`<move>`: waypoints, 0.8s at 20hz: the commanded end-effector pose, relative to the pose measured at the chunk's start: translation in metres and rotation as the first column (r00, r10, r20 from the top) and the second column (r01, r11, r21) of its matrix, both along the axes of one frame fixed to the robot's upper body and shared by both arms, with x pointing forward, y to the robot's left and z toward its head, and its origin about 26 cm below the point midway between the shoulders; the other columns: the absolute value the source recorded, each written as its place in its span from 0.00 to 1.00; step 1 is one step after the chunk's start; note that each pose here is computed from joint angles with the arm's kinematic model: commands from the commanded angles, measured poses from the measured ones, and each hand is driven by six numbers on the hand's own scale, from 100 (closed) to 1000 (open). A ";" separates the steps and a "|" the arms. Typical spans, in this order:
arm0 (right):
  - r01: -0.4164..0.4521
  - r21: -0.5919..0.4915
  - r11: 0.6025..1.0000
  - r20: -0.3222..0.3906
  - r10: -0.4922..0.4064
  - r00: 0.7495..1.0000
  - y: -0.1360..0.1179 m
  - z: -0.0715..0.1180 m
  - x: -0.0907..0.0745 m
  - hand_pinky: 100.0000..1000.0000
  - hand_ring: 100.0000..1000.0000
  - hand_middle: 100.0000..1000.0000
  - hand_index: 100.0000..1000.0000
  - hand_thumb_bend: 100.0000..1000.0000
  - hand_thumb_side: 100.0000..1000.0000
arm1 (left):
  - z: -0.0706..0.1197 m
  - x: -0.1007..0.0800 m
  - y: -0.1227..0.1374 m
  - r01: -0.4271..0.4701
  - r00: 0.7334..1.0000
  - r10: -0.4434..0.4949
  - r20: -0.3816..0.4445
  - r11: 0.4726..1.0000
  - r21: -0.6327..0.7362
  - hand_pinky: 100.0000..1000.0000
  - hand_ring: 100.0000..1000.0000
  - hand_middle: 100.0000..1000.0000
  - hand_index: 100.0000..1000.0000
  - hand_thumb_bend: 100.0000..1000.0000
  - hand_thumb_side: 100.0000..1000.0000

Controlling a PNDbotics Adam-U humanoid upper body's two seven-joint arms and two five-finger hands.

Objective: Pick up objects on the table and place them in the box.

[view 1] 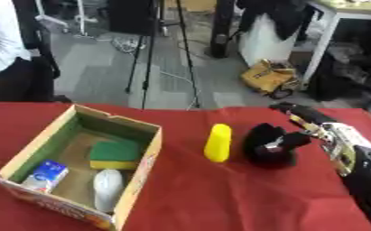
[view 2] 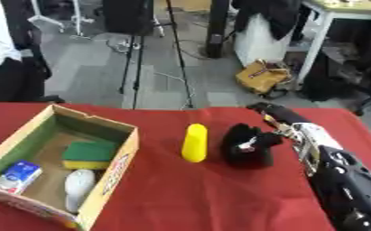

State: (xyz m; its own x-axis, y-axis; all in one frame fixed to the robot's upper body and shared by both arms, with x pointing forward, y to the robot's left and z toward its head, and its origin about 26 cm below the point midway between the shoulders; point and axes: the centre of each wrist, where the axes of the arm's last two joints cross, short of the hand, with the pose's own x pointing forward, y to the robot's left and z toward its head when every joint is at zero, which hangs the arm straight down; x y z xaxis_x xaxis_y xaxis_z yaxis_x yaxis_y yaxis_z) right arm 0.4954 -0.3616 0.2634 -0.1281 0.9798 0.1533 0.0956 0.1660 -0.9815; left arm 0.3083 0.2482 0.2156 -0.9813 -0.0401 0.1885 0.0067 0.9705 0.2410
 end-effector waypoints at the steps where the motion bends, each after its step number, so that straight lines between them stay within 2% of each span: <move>1: 0.004 0.058 0.998 0.018 -0.005 1.000 0.012 0.027 -0.001 0.97 1.00 0.95 1.00 1.00 0.66 | 0.004 -0.002 0.001 0.000 1.000 0.000 0.014 1.000 -0.009 0.90 0.91 0.88 0.86 0.00 0.83; 3: 0.016 0.092 0.996 0.046 -0.020 0.999 0.019 0.027 0.000 0.97 1.00 0.95 1.00 0.99 0.74 | 0.002 -0.003 0.000 0.003 1.000 -0.003 0.004 1.000 -0.016 0.90 0.91 0.88 0.86 0.00 0.84; 5: 0.034 0.119 0.992 0.096 -0.046 0.994 0.025 0.023 0.001 0.97 1.00 0.95 1.00 0.97 0.76 | 0.000 -0.003 -0.001 0.006 1.000 -0.006 -0.007 1.000 -0.023 0.90 0.91 0.88 0.85 0.00 0.84; 6: 0.041 0.136 0.990 0.120 -0.057 0.991 0.028 0.021 0.001 0.97 1.00 0.95 1.00 0.97 0.76 | -0.001 -0.003 -0.002 0.008 1.000 -0.009 -0.012 1.000 -0.028 0.90 0.91 0.88 0.85 0.00 0.84; 7: 0.044 0.160 0.986 0.129 -0.065 0.990 0.031 0.016 0.001 0.98 1.00 0.96 1.00 0.97 0.71 | -0.002 -0.003 -0.002 0.009 1.000 -0.010 -0.018 0.999 -0.033 0.90 0.91 0.88 0.85 0.00 0.85; 8: 0.042 0.199 0.979 0.121 -0.067 0.990 0.038 0.008 0.002 0.98 1.00 0.96 1.00 0.97 0.71 | -0.004 -0.004 -0.002 0.008 1.000 -0.009 -0.027 0.999 -0.039 0.90 0.91 0.88 0.85 0.00 0.85; 9: 0.039 0.237 0.971 0.106 -0.065 0.992 0.044 0.002 0.002 1.00 1.00 0.97 1.00 0.98 0.67 | -0.005 -0.004 -0.002 0.007 0.999 -0.009 -0.033 0.999 -0.043 0.90 0.91 0.88 0.85 0.00 0.85; 12: 0.037 0.349 0.937 0.030 -0.050 0.998 0.066 -0.014 0.001 1.00 1.00 0.98 1.00 0.98 0.63 | -0.007 -0.004 -0.003 0.010 0.999 -0.013 -0.047 0.998 -0.056 0.91 0.91 0.88 0.85 0.00 0.86; 16: 0.046 0.389 0.920 -0.013 -0.045 0.999 0.085 -0.020 -0.003 1.00 1.00 0.99 1.00 1.00 0.58 | -0.007 -0.004 -0.006 0.022 0.998 -0.026 -0.056 0.997 -0.067 0.91 0.90 0.88 0.85 0.00 0.86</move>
State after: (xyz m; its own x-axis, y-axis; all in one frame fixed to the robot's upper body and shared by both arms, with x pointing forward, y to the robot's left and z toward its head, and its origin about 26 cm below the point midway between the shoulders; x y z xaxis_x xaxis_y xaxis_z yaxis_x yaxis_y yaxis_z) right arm 0.4950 -0.2775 0.2231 -0.0673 0.8520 0.5192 0.0669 0.5231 -0.8496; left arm 0.3067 0.2423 0.2035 -0.9656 -0.0098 0.2600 0.0376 0.9835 0.1767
